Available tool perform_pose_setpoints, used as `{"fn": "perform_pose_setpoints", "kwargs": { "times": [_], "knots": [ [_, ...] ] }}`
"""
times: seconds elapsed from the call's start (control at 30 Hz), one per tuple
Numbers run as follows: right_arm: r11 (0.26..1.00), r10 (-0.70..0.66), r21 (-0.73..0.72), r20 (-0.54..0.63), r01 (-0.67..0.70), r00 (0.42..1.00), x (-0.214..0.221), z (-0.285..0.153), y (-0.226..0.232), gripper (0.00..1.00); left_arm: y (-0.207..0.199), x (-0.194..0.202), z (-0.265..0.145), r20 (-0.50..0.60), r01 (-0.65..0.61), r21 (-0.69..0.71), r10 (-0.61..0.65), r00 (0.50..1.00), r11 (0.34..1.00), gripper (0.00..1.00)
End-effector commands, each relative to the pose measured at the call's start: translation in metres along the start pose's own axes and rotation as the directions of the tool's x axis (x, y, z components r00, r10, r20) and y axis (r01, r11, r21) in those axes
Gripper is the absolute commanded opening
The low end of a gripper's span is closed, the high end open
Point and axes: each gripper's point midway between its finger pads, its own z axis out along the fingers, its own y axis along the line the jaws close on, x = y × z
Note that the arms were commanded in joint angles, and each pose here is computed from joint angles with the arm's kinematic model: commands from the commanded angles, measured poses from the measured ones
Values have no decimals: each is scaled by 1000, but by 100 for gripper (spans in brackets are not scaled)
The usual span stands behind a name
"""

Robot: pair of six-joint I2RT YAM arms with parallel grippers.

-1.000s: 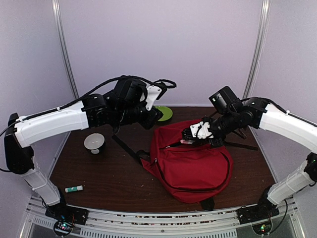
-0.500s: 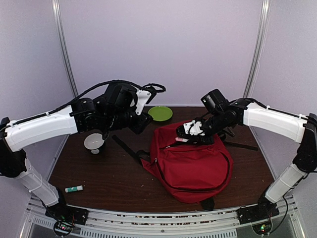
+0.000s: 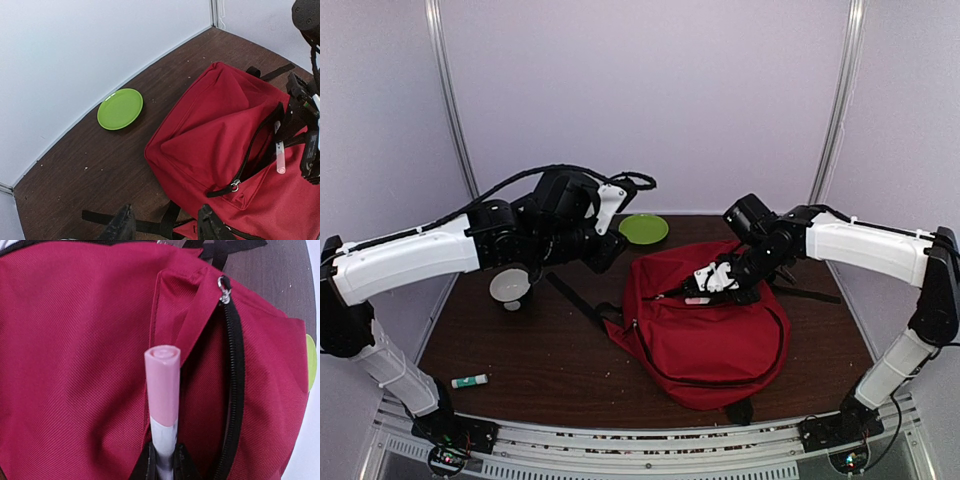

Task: Pack the student bag
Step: Place the pen in the lower front pocket of the bag.

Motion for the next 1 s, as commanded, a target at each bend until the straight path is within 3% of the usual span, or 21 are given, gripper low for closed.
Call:
{"fn": "perform_pose_setpoints", "kwargs": {
  "times": [0.0, 0.3, 0.77, 0.97],
  "knots": [
    [999, -13, 38, -186, 20, 982, 19, 16, 2, 8, 3, 0, 6, 18, 17, -17, -17, 1000, 1000, 45],
    [962, 168, 256, -301, -91, 939, 31, 25, -47, 7, 0, -1, 8, 21, 18, -7, -18, 1000, 1000, 45],
    [897, 193, 441, -353, -19, 916, 31, 13, -80, 10, 1, -2, 6, 29, 17, -8, -16, 999, 1000, 45],
    [835, 242, 549, -308, -36, 920, 20, 8, -94, 29, 1, -3, 5, 28, 19, -8, -18, 999, 1000, 45]
  ]
}}
